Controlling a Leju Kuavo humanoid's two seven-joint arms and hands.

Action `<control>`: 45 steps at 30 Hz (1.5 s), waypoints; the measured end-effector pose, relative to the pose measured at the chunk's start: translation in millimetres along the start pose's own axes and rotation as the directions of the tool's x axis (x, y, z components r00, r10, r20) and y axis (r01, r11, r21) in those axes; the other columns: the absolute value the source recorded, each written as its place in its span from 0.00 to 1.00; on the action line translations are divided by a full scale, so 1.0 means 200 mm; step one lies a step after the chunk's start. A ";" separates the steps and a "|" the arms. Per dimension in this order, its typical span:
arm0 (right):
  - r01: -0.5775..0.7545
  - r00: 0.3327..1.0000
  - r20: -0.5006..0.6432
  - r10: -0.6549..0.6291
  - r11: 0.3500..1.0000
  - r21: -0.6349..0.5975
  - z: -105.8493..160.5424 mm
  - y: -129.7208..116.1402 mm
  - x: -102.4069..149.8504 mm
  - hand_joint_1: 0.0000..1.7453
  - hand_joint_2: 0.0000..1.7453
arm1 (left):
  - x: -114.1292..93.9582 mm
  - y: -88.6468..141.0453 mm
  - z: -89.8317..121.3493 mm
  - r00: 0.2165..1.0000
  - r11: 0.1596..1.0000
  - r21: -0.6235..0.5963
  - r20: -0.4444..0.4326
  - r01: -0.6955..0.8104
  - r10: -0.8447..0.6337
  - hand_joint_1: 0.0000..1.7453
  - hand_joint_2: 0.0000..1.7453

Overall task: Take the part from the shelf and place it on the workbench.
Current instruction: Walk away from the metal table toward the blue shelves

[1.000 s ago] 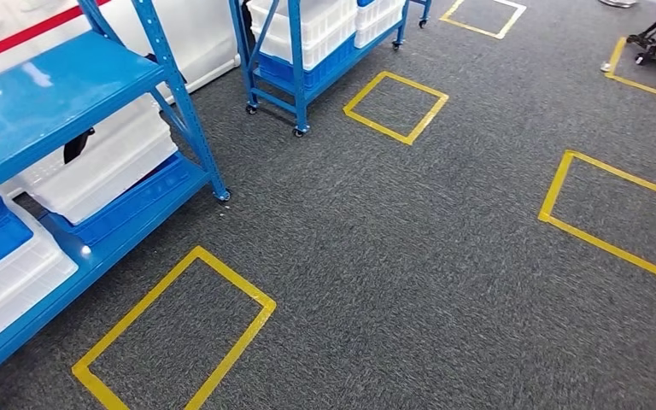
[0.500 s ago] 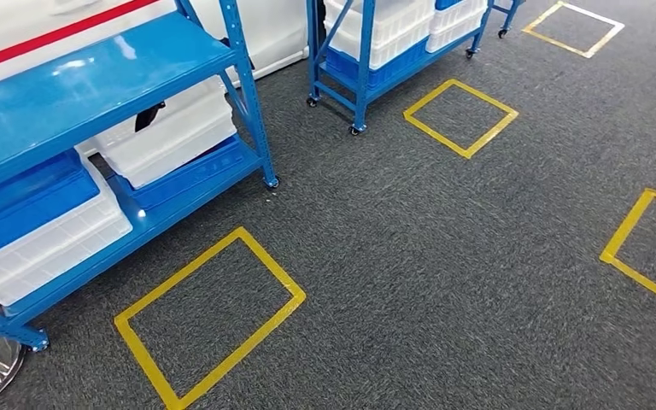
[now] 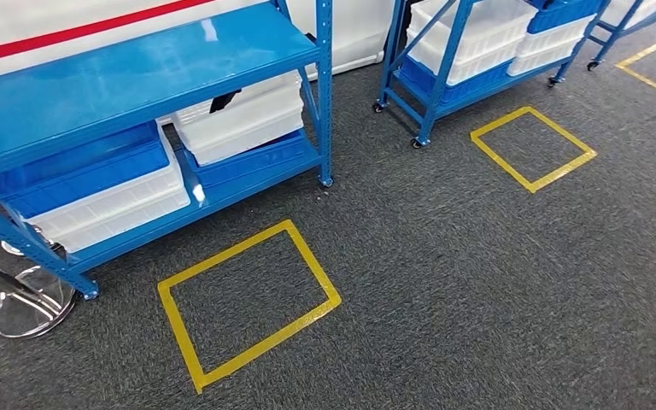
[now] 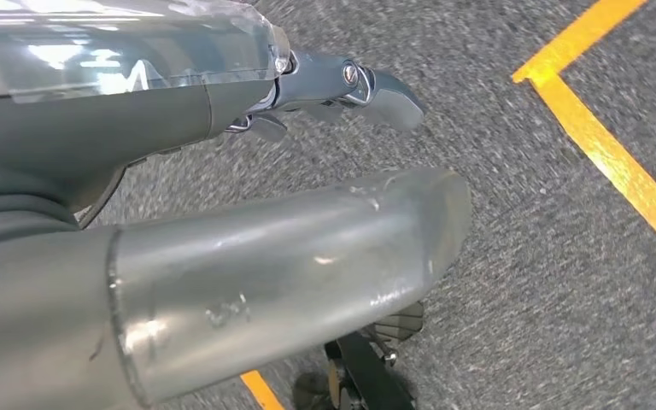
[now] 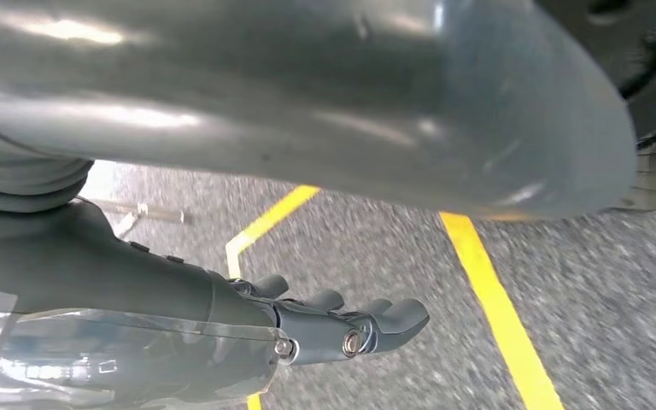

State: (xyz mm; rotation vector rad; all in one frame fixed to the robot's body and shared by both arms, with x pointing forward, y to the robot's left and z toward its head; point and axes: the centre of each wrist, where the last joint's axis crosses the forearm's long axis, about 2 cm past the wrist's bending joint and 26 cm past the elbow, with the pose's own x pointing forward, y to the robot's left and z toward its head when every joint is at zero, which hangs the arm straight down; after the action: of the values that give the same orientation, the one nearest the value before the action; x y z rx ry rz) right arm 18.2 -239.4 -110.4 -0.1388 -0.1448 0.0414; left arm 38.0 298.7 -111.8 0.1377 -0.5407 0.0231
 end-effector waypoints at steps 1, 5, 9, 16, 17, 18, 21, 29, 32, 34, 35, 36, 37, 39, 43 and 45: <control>0.001 1.000 -0.002 -0.001 1.000 0.000 0.00 0.00 0.00 0.00 0.00 | 0.00 0.00 0.00 1.000 1.000 0.000 0.002 0.000 0.000 0.00 0.00; 0.005 1.000 -0.001 -0.005 1.000 -0.001 0.00 0.00 0.01 0.00 0.00 | -0.02 0.00 0.01 1.000 1.000 0.000 -0.005 0.001 -0.001 0.00 0.00; 0.007 1.000 -0.008 -0.007 1.000 0.001 0.00 0.00 -0.01 0.00 0.00 | 0.00 0.00 0.00 1.000 1.000 0.001 0.004 -0.001 0.001 0.00 0.00; 0.011 1.000 -0.009 -0.011 1.000 0.005 0.00 0.00 0.00 0.00 0.00 | 0.00 0.00 0.00 1.000 1.000 0.004 0.008 0.003 -0.003 0.00 0.00; 0.012 1.000 -0.008 -0.012 1.000 0.005 0.00 0.00 0.00 0.00 0.00 | 0.00 0.00 0.00 1.000 1.000 0.004 0.010 0.002 -0.002 0.00 0.00; 0.012 1.000 -0.005 -0.012 1.000 0.005 0.00 0.00 0.01 0.00 0.00 | -0.01 0.00 0.00 1.000 1.000 0.004 0.009 0.003 -0.003 0.00 0.00; 0.012 1.000 0.001 -0.012 1.000 0.004 0.00 0.00 0.02 0.00 0.00 | -0.02 0.00 0.01 1.000 1.000 0.004 0.004 0.003 -0.003 0.00 0.00; 0.011 1.000 -0.009 -0.011 1.000 0.004 0.00 0.00 0.00 0.00 0.00 | 0.00 0.00 0.00 1.000 1.000 0.004 0.010 0.002 -0.002 0.00 0.00; 0.011 1.000 -0.011 -0.011 1.000 0.003 0.00 0.00 0.00 0.00 0.00 | 0.00 0.00 0.00 1.000 1.000 0.002 0.011 0.001 -0.001 0.00 0.00; 0.011 1.000 -0.008 -0.011 1.000 0.003 0.00 0.00 0.01 0.00 0.00 | -0.01 0.00 0.00 1.000 1.000 0.002 0.008 0.001 -0.001 0.00 0.00; 0.011 1.000 -0.007 -0.011 1.000 0.003 0.00 0.00 0.01 0.00 0.00 | -0.02 0.00 0.01 1.000 1.000 0.002 0.005 0.002 -0.002 0.00 0.00; 0.010 1.000 -0.007 -0.010 1.000 0.003 0.00 0.00 0.01 0.00 0.00 | -0.02 0.00 0.01 1.000 1.000 0.001 0.003 0.003 -0.003 0.00 0.00; 0.010 1.000 -0.009 -0.010 1.000 0.003 0.00 0.00 0.01 0.00 0.00 | -0.02 0.00 0.01 1.000 1.000 0.001 0.003 0.004 -0.004 0.00 0.00; 0.008 1.000 -0.014 -0.008 1.000 0.004 0.00 0.00 0.00 0.00 0.00 | -0.01 0.00 0.00 1.000 1.000 0.000 0.008 0.003 -0.003 0.00 0.00; 0.024 1.000 -0.010 -0.024 1.000 -0.004 0.00 0.00 -0.01 0.00 0.00 | -0.01 0.00 0.01 1.000 1.000 -0.003 0.010 0.001 -0.001 0.00 0.00; 0.040 0.999 -0.002 -0.041 0.999 -0.008 0.00 0.00 0.00 0.00 0.00 | -0.02 0.00 0.01 1.000 1.000 -0.005 0.011 -0.001 0.001 0.00 0.00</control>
State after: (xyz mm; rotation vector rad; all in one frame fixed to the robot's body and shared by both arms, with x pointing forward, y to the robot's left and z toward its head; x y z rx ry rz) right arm 18.5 -240.1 -110.4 -0.1437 -0.1454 0.0003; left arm 32.6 298.2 -112.3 0.1326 -0.5516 0.0222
